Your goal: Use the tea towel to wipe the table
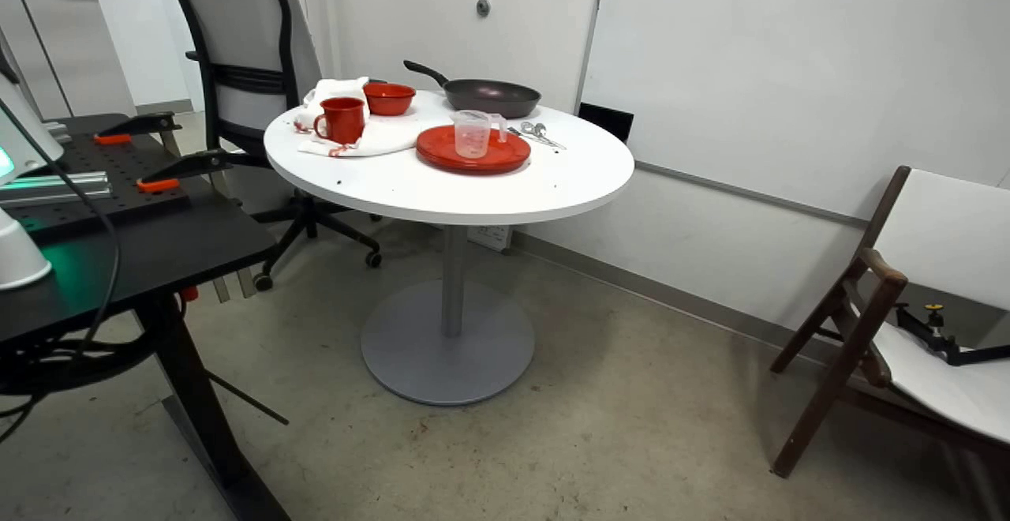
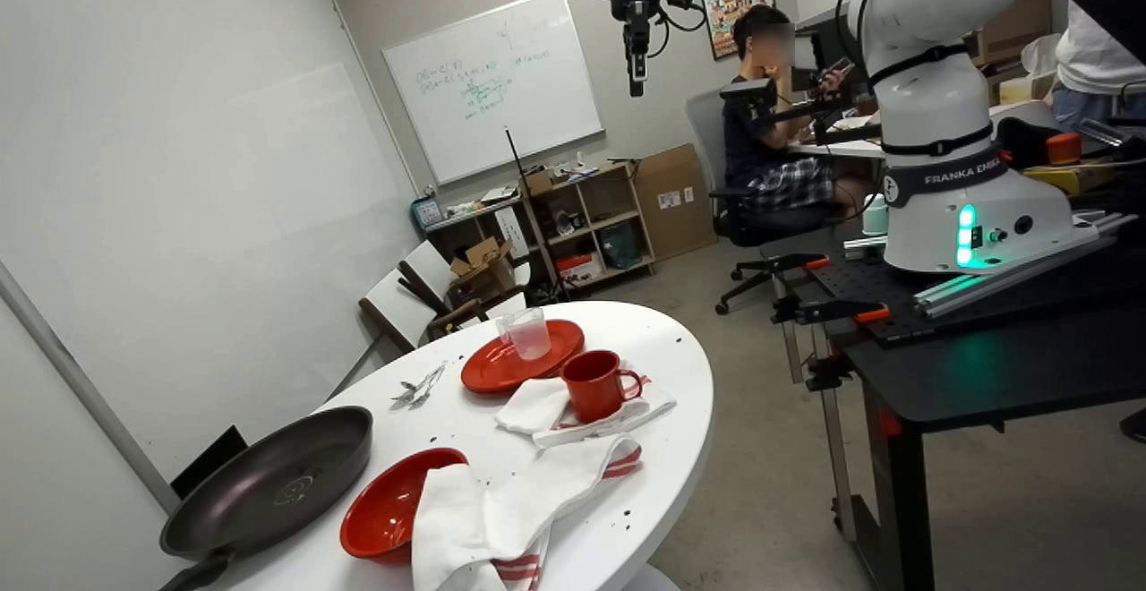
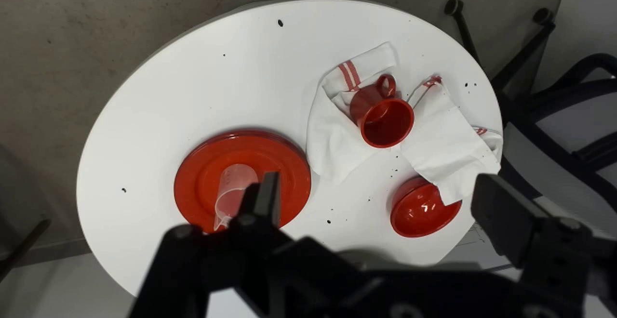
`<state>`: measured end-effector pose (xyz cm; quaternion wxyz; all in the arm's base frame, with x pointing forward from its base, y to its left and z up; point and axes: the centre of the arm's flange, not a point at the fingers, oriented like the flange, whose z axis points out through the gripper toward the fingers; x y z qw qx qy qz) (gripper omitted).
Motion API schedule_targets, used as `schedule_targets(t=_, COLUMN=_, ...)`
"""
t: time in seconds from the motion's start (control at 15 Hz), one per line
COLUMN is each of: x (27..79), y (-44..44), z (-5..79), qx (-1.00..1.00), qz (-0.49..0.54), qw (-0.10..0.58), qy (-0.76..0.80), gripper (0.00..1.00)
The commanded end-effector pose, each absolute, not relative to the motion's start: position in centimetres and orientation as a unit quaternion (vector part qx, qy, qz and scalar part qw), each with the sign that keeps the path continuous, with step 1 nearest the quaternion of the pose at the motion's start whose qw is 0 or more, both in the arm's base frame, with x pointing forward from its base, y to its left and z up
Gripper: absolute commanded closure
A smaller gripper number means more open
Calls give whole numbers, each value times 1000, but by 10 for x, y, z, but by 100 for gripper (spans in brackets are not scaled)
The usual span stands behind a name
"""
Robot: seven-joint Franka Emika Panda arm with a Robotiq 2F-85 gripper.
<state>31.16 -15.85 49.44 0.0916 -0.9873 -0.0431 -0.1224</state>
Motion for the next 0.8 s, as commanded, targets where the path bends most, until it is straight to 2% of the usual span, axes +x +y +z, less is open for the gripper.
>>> schedule_targets(t=0.0, x=312, y=-158, z=494, qx=-987, qz=-122, qw=92, qy=-43, gripper=0)
schedule_targets(t=0.47, x=316, y=-154, z=485, qx=-986, qz=-115, qw=102, qy=-57, gripper=0)
schedule_targets(t=0.73, x=332, y=-122, z=465, qx=-983, qz=-101, qw=110, qy=-110, gripper=0)
